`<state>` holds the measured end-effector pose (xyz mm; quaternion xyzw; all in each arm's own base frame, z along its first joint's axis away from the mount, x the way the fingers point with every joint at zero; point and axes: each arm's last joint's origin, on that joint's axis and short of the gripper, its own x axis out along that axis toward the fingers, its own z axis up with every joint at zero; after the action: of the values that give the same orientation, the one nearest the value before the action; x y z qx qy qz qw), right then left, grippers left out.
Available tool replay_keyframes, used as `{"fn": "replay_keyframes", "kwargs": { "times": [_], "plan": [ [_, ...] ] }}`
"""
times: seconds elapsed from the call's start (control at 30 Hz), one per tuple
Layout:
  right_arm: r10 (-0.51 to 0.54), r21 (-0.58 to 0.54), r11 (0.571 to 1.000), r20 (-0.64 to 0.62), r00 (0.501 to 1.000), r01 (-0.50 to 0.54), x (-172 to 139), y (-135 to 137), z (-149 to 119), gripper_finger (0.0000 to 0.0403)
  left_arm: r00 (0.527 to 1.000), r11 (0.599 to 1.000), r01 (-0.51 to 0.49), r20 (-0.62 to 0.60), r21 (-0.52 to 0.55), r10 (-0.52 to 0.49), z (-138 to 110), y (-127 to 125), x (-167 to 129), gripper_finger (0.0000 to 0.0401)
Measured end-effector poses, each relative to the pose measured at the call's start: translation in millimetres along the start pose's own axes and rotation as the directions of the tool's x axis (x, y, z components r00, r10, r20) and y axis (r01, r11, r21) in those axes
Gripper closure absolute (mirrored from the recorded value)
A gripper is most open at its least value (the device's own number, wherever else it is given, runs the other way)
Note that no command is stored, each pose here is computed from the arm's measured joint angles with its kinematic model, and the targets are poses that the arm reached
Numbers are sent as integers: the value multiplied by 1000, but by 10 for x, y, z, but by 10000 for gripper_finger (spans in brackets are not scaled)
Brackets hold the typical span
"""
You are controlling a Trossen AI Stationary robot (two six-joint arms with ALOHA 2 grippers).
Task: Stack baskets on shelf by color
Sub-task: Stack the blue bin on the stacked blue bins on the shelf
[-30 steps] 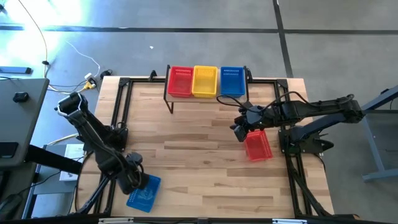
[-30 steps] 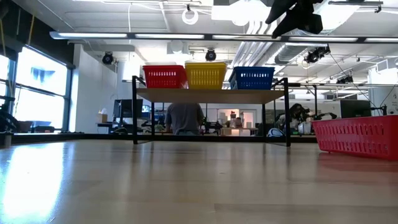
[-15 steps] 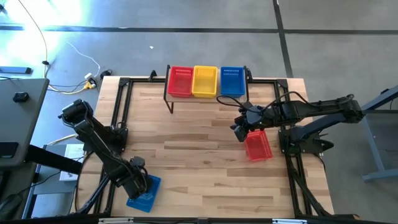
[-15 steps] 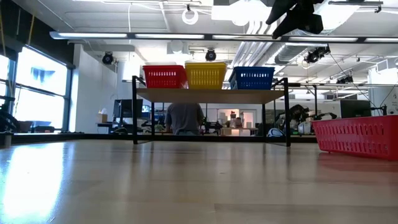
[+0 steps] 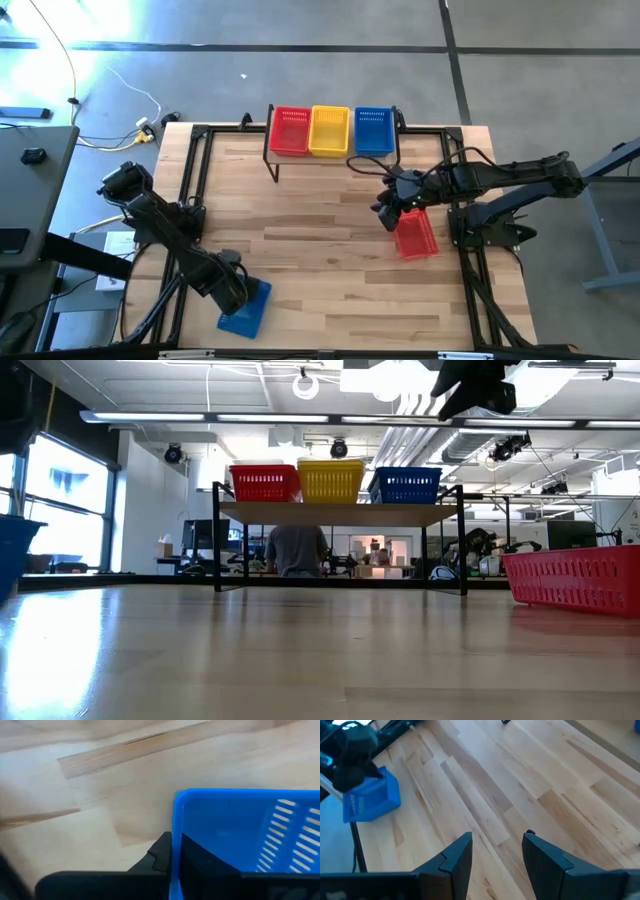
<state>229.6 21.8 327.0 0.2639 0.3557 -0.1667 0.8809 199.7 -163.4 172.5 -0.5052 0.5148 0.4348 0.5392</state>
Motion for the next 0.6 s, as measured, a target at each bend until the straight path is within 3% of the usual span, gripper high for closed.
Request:
{"fn": "replay_keyframes", "kwargs": {
  "times": [0.2, 0.4, 0.6],
  "plan": [
    [29, -62, 998, -15, 999, -30, 0, 12, 0, 246, 996, 997, 78, 36, -6, -78, 214, -223, -73, 397],
    [179, -136, 975, 12, 984, -176, -9, 108, 68, 246, 987, 990, 124, 96, 71, -130, 574, -462, -179, 398],
    [334, -257, 916, 69, 940, -307, -41, 214, 161, 246, 969, 979, 160, 169, 127, -180, 1012, -673, -329, 398]
  ]
}}
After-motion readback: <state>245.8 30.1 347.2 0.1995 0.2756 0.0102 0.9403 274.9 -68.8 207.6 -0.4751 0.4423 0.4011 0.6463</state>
